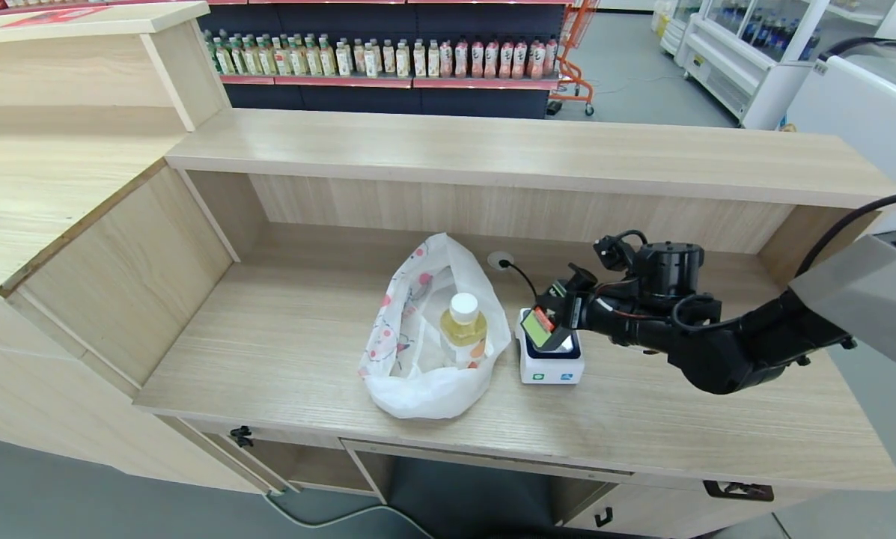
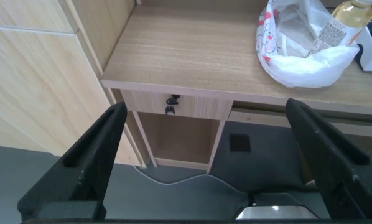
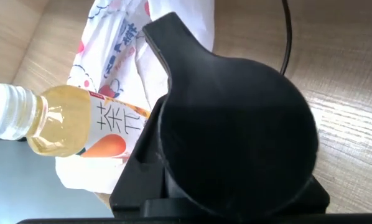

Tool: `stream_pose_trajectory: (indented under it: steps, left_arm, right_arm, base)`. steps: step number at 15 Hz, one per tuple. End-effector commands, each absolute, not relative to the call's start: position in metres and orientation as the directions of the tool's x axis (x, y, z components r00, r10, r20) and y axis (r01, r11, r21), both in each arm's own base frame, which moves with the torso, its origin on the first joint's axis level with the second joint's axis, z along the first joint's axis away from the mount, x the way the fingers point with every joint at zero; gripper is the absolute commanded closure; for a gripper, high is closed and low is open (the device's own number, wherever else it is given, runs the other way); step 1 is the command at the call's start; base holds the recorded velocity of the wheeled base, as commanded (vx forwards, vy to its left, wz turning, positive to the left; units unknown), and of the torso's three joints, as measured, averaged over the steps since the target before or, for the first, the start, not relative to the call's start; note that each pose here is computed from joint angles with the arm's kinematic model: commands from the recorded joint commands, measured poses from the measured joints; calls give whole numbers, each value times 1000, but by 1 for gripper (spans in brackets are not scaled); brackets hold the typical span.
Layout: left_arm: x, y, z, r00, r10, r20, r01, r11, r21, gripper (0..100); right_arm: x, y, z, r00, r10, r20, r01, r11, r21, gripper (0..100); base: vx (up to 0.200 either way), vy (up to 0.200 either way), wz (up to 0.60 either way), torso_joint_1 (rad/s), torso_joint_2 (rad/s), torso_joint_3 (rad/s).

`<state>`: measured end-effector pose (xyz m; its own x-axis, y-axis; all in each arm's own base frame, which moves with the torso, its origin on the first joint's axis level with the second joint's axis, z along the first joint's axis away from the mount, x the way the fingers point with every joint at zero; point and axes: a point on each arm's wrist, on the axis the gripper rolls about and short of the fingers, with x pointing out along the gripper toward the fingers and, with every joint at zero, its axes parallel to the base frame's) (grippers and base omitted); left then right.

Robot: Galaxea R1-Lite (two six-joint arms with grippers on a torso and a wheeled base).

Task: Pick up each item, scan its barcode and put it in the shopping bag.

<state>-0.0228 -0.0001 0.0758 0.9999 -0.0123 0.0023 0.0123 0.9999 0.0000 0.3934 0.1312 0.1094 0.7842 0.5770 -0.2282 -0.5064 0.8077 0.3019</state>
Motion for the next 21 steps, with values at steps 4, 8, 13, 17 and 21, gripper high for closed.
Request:
stream_pose_trajectory:
  steps: [4, 8, 13, 17, 21]
  left_arm:
    - [-23, 0, 76, 1000, -12, 2, 12, 1000, 0, 0]
    - [-23, 0, 76, 1000, -14, 3, 14, 1000, 0, 0]
    - [-23, 0, 76, 1000, -14, 2, 14, 1000, 2, 0]
    - [-23, 0, 76, 1000, -12, 3, 12, 1000, 2, 0]
    - [-23, 0, 76, 1000, -14, 3, 14, 1000, 2, 0]
  right_arm:
    - [395, 135, 103, 777, 583, -239, -509, 805, 305, 100]
    - [398, 136, 99, 776, 581, -245, -507, 806, 306, 100]
    - [398, 136, 104, 779, 582, -232, -511, 805, 303, 100]
    - [370, 140, 174, 802, 592, -79, -549, 782, 294, 100]
    - [324, 125, 213, 835, 547, -64, -536, 833, 138, 100]
  base:
    - [0, 0, 0, 0, 0, 0]
    - [0, 0, 0, 0, 0, 0]
    - [0, 0, 0, 0, 0, 0]
    - [0, 0, 0, 0, 0, 0]
    - [0, 0, 0, 0, 0, 0]
